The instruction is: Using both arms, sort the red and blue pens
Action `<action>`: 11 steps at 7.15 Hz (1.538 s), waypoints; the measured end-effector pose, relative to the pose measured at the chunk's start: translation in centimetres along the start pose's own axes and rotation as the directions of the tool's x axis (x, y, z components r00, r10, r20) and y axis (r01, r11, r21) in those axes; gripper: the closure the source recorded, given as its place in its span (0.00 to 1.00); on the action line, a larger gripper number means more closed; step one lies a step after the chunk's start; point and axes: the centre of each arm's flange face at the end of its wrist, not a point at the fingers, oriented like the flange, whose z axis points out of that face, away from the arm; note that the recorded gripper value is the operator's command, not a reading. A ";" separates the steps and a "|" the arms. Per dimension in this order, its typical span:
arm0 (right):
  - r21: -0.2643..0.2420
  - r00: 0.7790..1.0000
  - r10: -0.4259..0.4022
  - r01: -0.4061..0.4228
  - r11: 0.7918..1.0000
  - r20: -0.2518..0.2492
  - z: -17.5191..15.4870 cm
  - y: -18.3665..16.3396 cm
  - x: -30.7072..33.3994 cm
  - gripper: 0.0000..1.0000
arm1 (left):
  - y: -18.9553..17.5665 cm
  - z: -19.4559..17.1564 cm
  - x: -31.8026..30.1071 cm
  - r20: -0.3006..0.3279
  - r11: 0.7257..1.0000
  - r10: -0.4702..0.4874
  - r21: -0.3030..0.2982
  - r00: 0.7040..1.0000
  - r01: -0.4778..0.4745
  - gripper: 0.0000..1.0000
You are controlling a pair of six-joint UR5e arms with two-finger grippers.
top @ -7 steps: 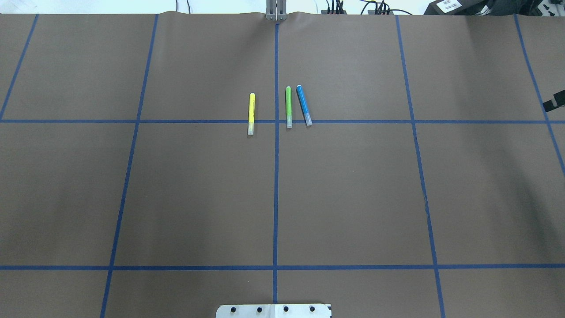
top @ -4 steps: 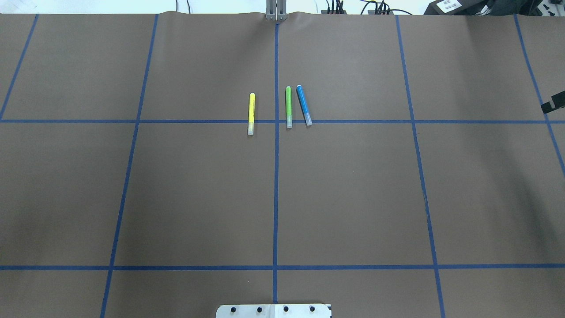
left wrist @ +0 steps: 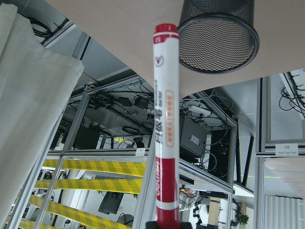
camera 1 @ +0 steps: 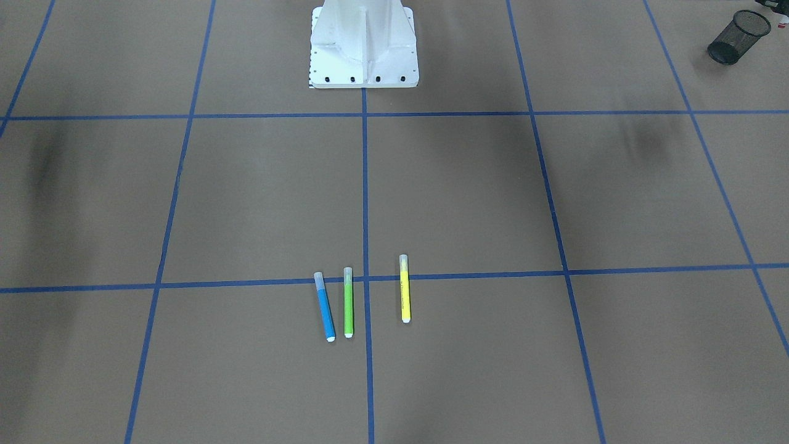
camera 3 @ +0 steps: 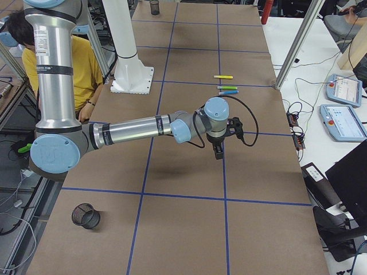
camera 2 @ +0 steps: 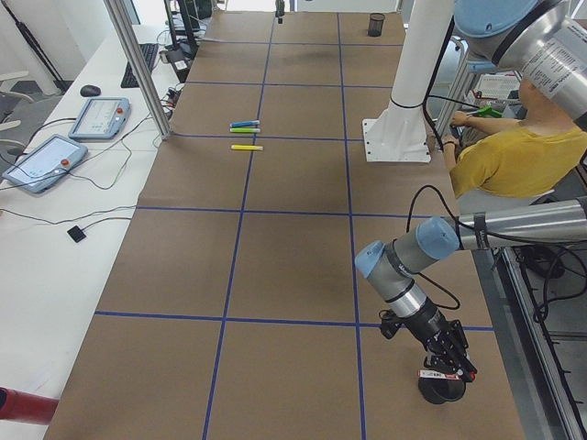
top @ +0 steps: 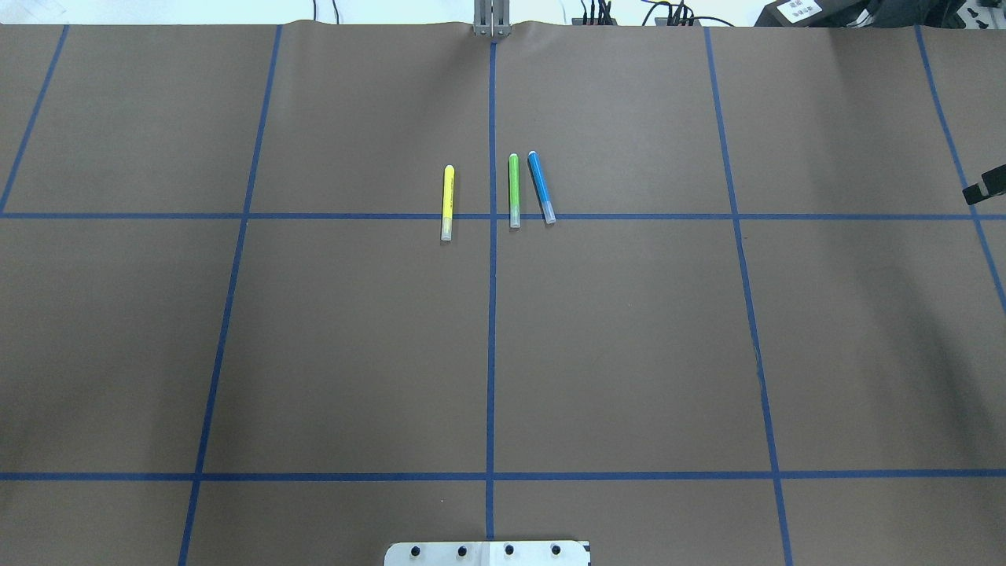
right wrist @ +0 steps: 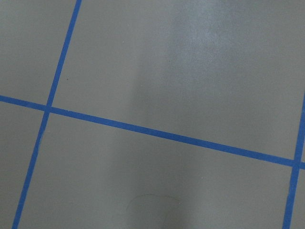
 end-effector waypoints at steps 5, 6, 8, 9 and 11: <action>0.000 1.000 -0.002 0.002 1.000 0.000 -0.1 0.1 0.0 0.01 | 0.7 3.4 1.0 -0.149 0.997 0.070 0.043 0.986 -0.064 1.00; 0.000 1.000 -0.002 0.002 1.000 0.000 -0.1 0.1 0.0 0.01 | 0.8 4.0 1.0 -0.164 0.997 0.068 0.038 0.984 -0.062 1.00; 0.000 1.000 -0.003 0.003 1.000 0.000 -0.1 0.1 0.0 0.01 | 0.8 5.0 1.0 -0.198 0.997 0.070 0.035 0.978 -0.064 1.00; 0.000 1.000 -0.004 0.004 1.000 0.000 -0.1 0.1 0.0 0.01 | 0.7 5.6 0.9 -0.205 0.997 0.072 0.039 0.976 -0.066 1.00; 0.000 1.000 -0.005 0.005 1.000 0.000 -0.1 0.1 0.0 0.01 | 0.2 7.6 0.2 -0.208 0.995 0.082 0.064 0.975 -0.070 1.00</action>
